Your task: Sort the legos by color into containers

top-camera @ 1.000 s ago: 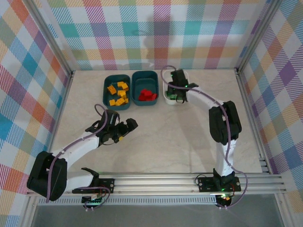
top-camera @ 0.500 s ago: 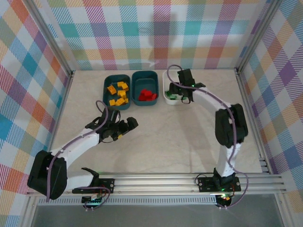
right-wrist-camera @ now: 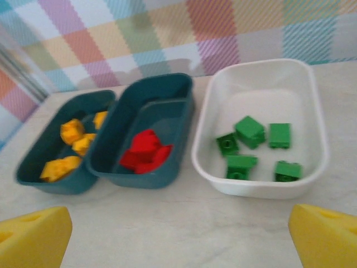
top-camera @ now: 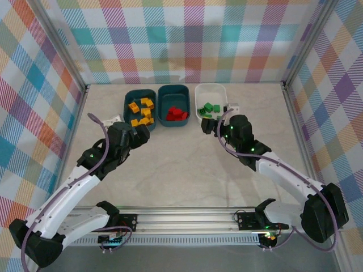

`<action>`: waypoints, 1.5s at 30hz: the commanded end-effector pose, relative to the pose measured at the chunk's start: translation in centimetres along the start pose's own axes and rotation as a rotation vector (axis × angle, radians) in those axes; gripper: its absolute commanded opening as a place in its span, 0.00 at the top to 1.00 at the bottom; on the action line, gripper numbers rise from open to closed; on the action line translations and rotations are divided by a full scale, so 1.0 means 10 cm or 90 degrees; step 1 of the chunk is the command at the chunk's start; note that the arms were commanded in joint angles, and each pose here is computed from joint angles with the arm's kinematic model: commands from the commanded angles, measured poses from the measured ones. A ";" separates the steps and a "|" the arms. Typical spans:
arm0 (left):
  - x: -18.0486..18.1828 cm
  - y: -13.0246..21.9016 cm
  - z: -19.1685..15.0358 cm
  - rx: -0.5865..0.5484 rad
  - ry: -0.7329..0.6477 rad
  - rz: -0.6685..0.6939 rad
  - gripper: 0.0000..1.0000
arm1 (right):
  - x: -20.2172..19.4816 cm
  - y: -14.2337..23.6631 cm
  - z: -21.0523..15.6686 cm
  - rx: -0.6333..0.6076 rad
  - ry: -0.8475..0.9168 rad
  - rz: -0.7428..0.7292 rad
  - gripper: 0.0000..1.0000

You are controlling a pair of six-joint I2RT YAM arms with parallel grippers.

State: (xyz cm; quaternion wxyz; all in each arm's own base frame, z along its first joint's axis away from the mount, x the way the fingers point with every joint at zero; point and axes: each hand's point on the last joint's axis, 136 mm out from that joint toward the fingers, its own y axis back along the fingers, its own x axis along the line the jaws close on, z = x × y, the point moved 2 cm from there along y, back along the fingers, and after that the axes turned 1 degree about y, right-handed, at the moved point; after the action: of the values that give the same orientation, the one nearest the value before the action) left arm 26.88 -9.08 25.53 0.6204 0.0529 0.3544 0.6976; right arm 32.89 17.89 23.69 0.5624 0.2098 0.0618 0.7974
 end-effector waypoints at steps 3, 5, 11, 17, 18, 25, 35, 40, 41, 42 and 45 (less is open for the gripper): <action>0.13 -0.16 0.24 -0.186 -0.118 0.004 0.00 | 0.02 0.22 0.23 -0.124 0.163 0.014 0.00; 0.26 -0.35 0.14 -0.228 -0.205 -0.035 0.00 | 0.02 0.23 0.15 -0.118 0.241 0.030 0.00; 0.77 -0.81 -0.10 -0.209 -0.262 0.010 0.00 | -0.26 0.04 -0.27 -0.027 0.302 0.038 0.00; 1.02 -1.24 -0.29 -0.219 -0.227 0.015 0.00 | -0.57 -0.11 -0.59 0.004 0.316 -0.006 0.00; 0.96 -1.28 -0.30 -0.210 -0.238 -0.004 0.00 | -0.69 -0.15 -0.63 0.010 0.325 -0.034 0.00; 1.17 -1.67 -0.33 -0.167 -0.191 -0.016 0.00 | -1.20 -0.16 -0.74 0.009 0.247 -0.073 0.00; 1.11 -1.84 -0.33 -0.111 -0.206 -0.030 0.00 | -1.76 -0.07 -0.84 -0.119 0.155 -0.196 0.00; 1.09 -1.85 -0.34 -0.110 -0.214 -0.022 0.00 | -2.00 -0.33 -0.83 -0.001 0.065 -0.159 0.00; 1.09 -1.85 -0.34 -0.110 -0.217 -0.021 0.00 | -2.02 -0.32 -0.81 -0.009 0.065 -0.160 0.00; 1.08 -1.85 -0.34 -0.110 -0.218 -0.021 0.00 | -2.01 -0.33 -0.81 -0.013 0.074 -0.166 0.00; 1.06 -1.85 -0.35 -0.108 -0.228 -0.015 0.00 | -2.00 -0.33 -0.83 -0.006 0.074 -0.167 0.00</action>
State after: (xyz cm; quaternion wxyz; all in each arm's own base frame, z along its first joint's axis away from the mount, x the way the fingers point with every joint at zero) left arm 37.55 -1.10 8.10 0.6817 0.1148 0.1905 0.6970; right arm 38.57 0.69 10.71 0.6807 0.1181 0.1173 0.7134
